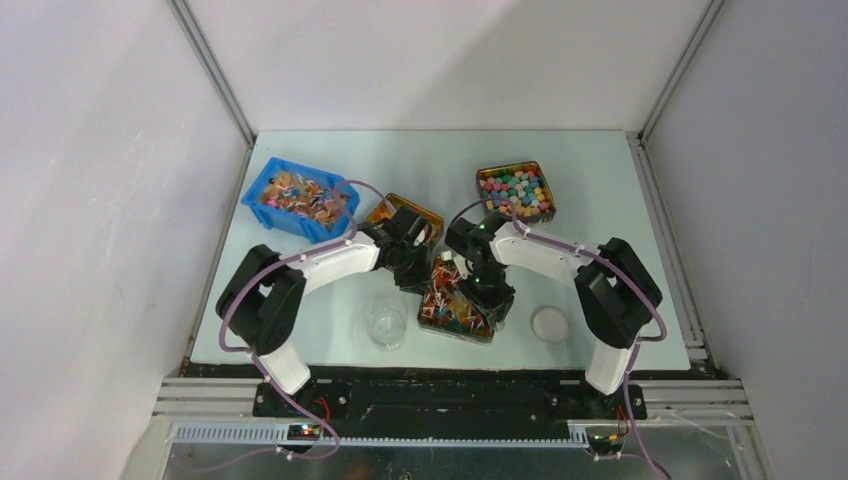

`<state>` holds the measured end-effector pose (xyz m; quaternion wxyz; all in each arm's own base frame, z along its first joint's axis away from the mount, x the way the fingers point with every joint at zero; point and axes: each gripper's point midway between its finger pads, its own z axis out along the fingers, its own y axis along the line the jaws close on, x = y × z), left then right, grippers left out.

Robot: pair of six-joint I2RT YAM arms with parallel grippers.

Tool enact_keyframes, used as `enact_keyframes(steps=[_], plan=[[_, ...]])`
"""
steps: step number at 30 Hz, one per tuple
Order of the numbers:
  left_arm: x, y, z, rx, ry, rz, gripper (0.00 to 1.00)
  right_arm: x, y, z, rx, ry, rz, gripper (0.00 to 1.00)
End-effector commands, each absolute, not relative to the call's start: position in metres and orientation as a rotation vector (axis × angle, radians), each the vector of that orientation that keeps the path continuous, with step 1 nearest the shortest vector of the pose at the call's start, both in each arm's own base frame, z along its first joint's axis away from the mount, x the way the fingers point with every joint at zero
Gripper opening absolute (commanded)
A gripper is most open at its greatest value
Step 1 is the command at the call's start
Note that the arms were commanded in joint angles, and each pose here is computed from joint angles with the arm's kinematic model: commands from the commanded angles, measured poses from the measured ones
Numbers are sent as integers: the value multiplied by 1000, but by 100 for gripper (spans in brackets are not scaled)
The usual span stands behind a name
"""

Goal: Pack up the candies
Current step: Scoop the fake candies from the storage box.

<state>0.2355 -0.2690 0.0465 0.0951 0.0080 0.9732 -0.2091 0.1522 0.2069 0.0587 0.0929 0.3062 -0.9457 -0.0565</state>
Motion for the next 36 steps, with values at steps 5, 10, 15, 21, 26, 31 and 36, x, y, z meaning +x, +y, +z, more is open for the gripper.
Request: enact_keyframes(steps=[5, 10, 15, 21, 26, 31, 36], plan=[[246, -282, 72, -5, 2812, -716, 34, 169, 218, 73, 983, -2941, -224, 0], [248, -280, 83, -21, 2779, -746, 45, 161, 213, 73, 982, -2964, -258, 0], [251, -272, 100, -59, 2730, -796, 53, 154, 207, 66, 966, -2986, -268, 0], [260, -255, 124, -131, 2653, -862, 57, 150, 204, 66, 993, -3018, -257, 0], [263, -243, 139, -191, 2603, -924, 59, 148, 200, 69, 1031, -3066, -237, 0], [263, -223, 149, -249, 2561, -943, 60, 147, 202, 76, 1054, -3101, -231, 0], [246, -198, 143, -274, 2576, -900, 60, 144, 202, 83, 1030, -3124, -232, 0]])
